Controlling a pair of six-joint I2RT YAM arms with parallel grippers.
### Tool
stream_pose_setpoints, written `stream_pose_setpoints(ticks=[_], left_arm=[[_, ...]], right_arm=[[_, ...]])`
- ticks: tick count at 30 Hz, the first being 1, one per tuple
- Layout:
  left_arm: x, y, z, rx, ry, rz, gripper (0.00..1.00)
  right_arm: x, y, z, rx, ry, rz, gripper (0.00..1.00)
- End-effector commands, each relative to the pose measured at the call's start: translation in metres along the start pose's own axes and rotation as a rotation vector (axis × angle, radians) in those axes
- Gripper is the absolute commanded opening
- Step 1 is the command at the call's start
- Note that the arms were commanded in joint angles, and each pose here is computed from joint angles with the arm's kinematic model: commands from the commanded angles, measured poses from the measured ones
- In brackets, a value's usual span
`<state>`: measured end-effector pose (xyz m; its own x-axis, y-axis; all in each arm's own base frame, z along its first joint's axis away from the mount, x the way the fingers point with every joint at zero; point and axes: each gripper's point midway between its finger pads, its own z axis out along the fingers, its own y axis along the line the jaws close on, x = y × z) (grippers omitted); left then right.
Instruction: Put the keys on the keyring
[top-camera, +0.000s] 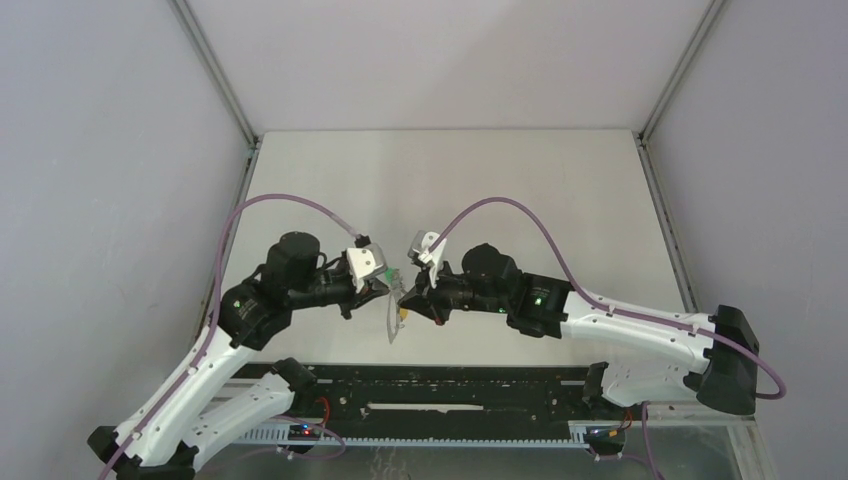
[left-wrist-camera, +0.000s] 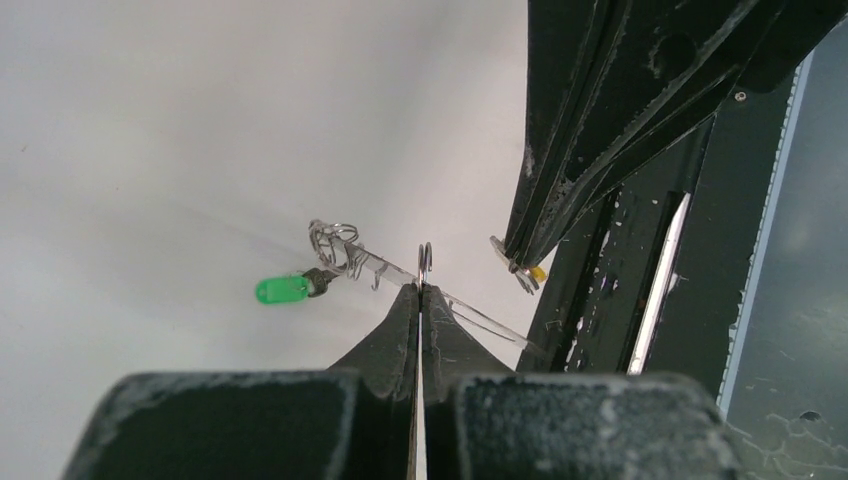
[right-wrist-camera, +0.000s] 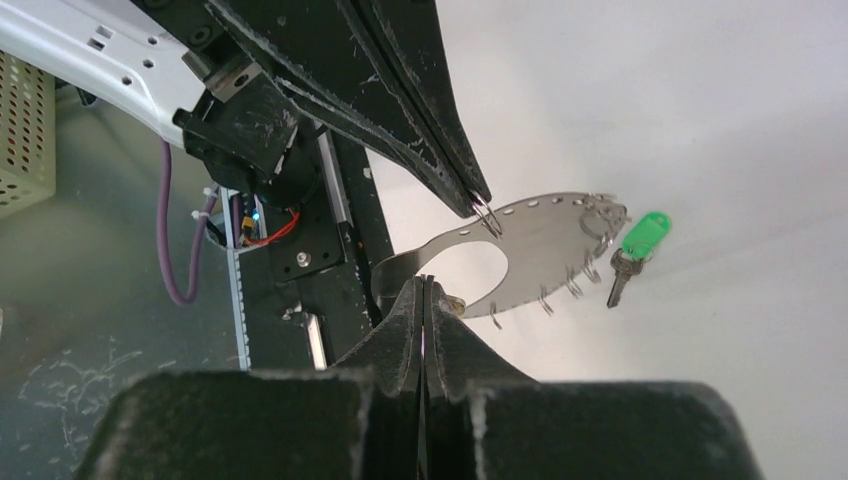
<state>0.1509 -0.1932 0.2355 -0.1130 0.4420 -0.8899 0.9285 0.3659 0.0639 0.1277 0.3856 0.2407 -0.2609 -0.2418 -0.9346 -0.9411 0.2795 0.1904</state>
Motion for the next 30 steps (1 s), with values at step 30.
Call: stream_pose_setpoints(ticks=[30], left_arm=[[-0.015, 0.005, 0.009, -0.05, -0.077, -0.019, 0.0]], right_arm=[[-0.06, -0.012, -0.004, 0.098, -0.221, 0.041, 0.0]])
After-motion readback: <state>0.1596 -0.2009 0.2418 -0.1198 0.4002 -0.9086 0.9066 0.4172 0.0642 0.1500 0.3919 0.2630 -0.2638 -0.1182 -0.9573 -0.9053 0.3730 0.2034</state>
